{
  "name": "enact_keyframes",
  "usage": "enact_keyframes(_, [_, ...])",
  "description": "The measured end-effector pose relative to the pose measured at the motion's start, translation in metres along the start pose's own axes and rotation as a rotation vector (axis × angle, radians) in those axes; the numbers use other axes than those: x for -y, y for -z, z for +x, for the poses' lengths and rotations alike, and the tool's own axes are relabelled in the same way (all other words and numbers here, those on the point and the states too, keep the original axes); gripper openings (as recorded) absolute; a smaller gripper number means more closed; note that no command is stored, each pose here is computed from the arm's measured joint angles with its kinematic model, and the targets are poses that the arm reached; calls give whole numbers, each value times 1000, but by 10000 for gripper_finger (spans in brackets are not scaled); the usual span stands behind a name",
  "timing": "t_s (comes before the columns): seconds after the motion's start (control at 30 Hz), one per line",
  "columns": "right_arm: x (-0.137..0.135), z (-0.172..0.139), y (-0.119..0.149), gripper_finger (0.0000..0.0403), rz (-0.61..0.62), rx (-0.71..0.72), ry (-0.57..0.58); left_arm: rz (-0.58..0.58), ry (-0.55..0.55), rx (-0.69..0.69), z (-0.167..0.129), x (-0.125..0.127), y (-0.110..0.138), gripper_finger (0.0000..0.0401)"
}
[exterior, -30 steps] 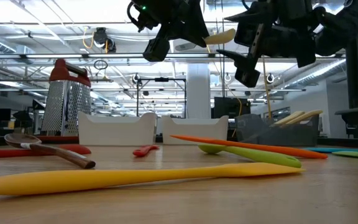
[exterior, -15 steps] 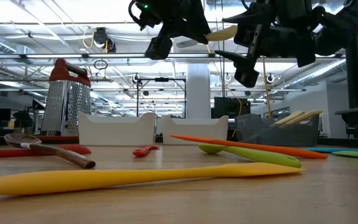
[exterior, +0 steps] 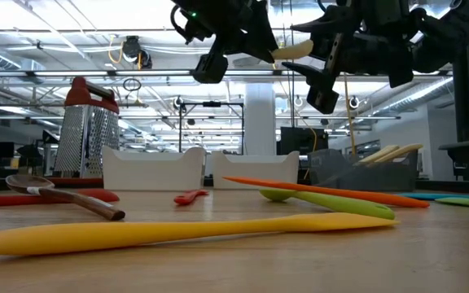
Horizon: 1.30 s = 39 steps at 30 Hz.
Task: Pick & Place Kitchen Items
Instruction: Put the yellow knife into the black bin
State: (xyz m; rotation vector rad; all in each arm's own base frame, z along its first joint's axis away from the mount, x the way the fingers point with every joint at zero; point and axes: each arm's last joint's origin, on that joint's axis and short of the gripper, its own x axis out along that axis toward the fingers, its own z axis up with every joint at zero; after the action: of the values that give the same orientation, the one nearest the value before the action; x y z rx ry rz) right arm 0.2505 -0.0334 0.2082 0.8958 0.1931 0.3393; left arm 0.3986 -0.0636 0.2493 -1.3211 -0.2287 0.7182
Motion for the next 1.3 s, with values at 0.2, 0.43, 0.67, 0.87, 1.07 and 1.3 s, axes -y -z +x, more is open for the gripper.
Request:
enact_keyframes(0.2, [0, 0, 0, 167, 1, 2, 3, -1, -1, 2, 1, 0, -1, 27])
enact_keyframes(0.43, [1, 0, 0, 124, -9, -3, 7, -5, 3, -15, 4, -1, 0, 27])
enact_keyframes(0.67, [2, 0, 1, 85, -7, -6, 12, 32, 3, -14, 4, -1, 0, 27])
enact_keyframes(0.87, [2, 0, 1, 81, -6, -7, 13, 42, 0, -16, 4, -2, 0, 25])
enact_keyframes(1.07, [2, 0, 1, 79, -7, -8, 12, 42, 1, -19, 4, -2, 0, 43])
enact_keyframes(1.3, [1, 0, 1, 77, -11, -4, 8, 28, 5, -26, 4, -1, 0, 90])
